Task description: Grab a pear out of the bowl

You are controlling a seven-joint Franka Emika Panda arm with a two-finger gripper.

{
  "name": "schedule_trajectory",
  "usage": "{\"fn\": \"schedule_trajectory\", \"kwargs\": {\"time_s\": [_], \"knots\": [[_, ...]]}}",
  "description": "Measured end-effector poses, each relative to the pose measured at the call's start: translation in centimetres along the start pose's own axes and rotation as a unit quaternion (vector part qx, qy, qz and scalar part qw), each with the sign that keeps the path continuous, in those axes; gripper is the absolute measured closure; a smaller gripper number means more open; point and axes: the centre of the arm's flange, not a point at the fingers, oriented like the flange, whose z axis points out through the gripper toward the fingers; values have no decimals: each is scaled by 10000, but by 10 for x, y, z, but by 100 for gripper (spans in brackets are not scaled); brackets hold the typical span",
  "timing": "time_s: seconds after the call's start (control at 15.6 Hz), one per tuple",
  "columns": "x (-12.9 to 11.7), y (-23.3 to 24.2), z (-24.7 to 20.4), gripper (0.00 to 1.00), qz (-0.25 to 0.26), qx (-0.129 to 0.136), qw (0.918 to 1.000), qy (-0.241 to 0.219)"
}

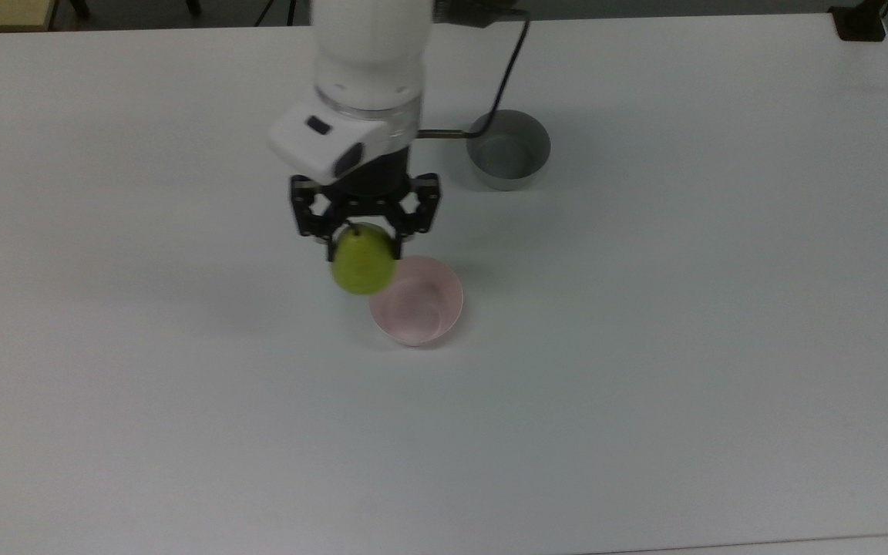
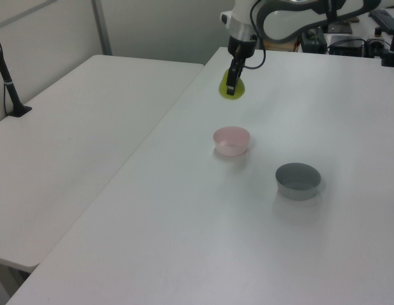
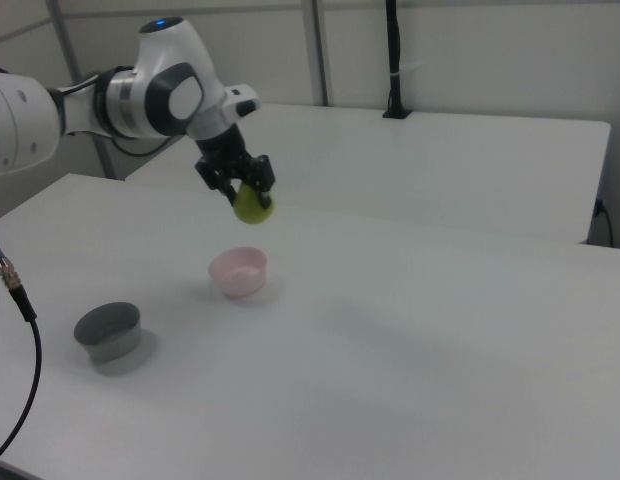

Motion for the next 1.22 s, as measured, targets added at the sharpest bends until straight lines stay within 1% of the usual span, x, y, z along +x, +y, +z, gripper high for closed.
{"fn": "schedule_trajectory", "kwargs": {"time_s": [0.06, 0.32, 0.45, 0.58, 0.83, 1.09, 1.22], "knots": [[-5, 28, 1, 30, 102, -42, 9999, -90], [-26, 106, 1, 31, 171, -121, 9994, -267], [-36, 130, 6, 31, 195, -133, 9991, -355], [-44, 132, 23, 31, 169, -114, 9984, -529], [-51, 117, 74, 31, 6, -107, 9955, -946], [-54, 108, 120, 31, -198, -229, 9918, -1245], [-55, 106, 135, 31, -246, -269, 9910, -1285]]}}
